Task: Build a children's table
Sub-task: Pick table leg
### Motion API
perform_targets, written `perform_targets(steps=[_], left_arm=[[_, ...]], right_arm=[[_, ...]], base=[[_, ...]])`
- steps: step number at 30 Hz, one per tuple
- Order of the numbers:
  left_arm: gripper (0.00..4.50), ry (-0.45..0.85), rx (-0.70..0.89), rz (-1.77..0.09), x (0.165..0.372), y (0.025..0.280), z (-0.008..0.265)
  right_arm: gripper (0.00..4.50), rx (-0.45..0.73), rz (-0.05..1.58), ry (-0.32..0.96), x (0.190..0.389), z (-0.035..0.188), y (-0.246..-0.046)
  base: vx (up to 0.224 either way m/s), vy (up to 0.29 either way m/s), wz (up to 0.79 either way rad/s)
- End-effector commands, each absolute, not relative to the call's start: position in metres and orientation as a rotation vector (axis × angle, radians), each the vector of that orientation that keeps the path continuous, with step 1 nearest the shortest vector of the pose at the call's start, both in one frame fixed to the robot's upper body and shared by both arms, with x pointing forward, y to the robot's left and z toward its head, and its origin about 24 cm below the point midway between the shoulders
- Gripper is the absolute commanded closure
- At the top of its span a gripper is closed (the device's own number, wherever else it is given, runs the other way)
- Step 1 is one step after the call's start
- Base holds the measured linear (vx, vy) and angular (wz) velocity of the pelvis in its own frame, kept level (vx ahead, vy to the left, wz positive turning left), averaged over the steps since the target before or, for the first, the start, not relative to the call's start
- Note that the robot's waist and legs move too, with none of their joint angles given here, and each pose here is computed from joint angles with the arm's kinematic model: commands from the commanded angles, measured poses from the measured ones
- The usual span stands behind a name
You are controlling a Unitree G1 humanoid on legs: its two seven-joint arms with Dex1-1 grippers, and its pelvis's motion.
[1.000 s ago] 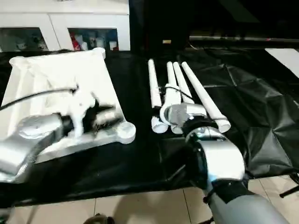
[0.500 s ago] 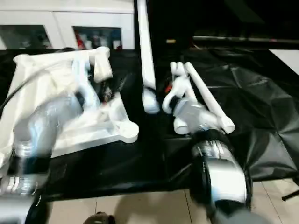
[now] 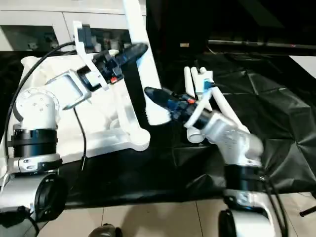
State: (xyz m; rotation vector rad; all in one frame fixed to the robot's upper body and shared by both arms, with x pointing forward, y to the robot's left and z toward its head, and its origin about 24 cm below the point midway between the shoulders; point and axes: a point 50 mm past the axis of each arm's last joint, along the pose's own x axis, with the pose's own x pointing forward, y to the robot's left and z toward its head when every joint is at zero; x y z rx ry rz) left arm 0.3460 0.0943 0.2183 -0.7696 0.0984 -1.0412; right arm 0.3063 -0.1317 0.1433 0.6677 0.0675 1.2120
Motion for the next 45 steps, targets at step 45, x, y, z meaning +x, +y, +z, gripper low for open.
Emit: perform_targets(steps=[45], left_arm=[[2.62, 0.055, -0.349, -0.881, 0.333, 0.077, 0.218]], right_arm=[[1.05, 0.176, 0.851, 0.032, 0.332, 0.149, -0.103]], base=[[0.0, 0.0, 0.0]])
